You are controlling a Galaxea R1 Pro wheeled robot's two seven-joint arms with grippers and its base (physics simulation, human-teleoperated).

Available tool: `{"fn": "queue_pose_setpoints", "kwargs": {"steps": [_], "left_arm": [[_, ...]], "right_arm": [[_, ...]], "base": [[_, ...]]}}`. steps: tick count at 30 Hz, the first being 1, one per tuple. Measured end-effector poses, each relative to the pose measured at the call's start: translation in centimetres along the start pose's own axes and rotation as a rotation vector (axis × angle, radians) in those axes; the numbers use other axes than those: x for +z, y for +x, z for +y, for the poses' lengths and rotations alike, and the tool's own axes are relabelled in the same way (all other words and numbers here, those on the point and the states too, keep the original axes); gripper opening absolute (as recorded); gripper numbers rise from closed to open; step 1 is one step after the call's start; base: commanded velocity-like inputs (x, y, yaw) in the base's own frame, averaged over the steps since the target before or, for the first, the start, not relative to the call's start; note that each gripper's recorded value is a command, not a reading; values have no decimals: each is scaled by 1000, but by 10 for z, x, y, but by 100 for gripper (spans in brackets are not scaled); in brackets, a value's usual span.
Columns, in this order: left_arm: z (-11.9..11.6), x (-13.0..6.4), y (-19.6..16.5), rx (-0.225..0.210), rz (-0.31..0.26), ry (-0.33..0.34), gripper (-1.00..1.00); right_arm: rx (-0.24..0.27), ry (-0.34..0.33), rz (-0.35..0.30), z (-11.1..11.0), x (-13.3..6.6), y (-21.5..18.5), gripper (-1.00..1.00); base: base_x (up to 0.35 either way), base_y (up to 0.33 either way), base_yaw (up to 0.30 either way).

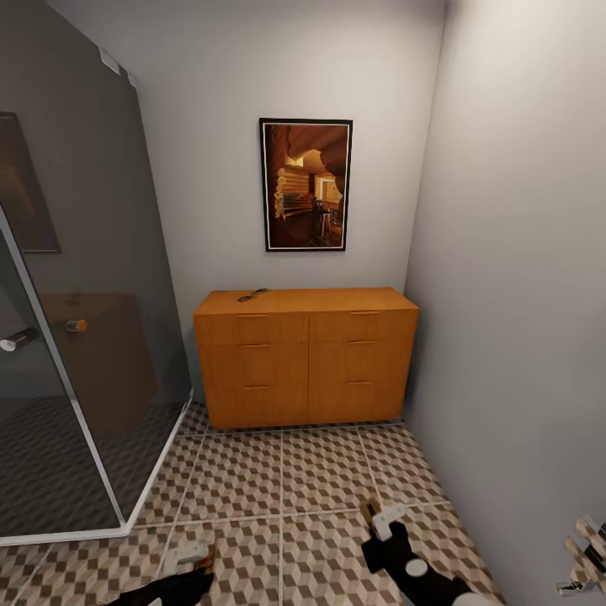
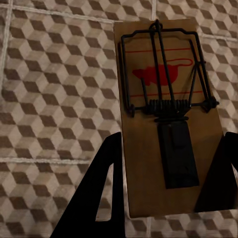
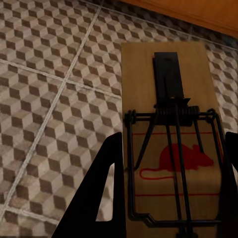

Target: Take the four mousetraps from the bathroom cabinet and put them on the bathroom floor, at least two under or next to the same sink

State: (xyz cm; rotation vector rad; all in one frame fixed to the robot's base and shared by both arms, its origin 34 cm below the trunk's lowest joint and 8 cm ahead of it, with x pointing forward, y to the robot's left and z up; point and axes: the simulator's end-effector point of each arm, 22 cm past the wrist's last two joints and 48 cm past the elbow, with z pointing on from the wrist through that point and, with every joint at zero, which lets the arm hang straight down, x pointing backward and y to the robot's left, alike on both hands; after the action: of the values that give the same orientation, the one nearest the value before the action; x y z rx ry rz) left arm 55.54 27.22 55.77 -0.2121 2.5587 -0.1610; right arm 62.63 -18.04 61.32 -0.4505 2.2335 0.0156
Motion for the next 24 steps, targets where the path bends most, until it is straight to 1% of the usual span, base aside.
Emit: {"fn": "queue_pose_setpoints", "kwargs": {"steps": [2,5,19,24], "left_arm": [[2,0,10,-1,12,-3,-100],[3,-1,14,0,17,-4,-100],[4,-1,16,-3,20,-6,-100],[6,-3,30,-4,37,-8,-100]], "right_arm": [[0,0,2,0,0,2,-100],[0,0,4,0,-1,3,-100],[3,1,4,0,-2,4,-100],[5,-8,34,9,-6,24,-100]], "base": [[0,0,-18],[0,0,-137],[0,0,-288],[0,0,-297]]}}
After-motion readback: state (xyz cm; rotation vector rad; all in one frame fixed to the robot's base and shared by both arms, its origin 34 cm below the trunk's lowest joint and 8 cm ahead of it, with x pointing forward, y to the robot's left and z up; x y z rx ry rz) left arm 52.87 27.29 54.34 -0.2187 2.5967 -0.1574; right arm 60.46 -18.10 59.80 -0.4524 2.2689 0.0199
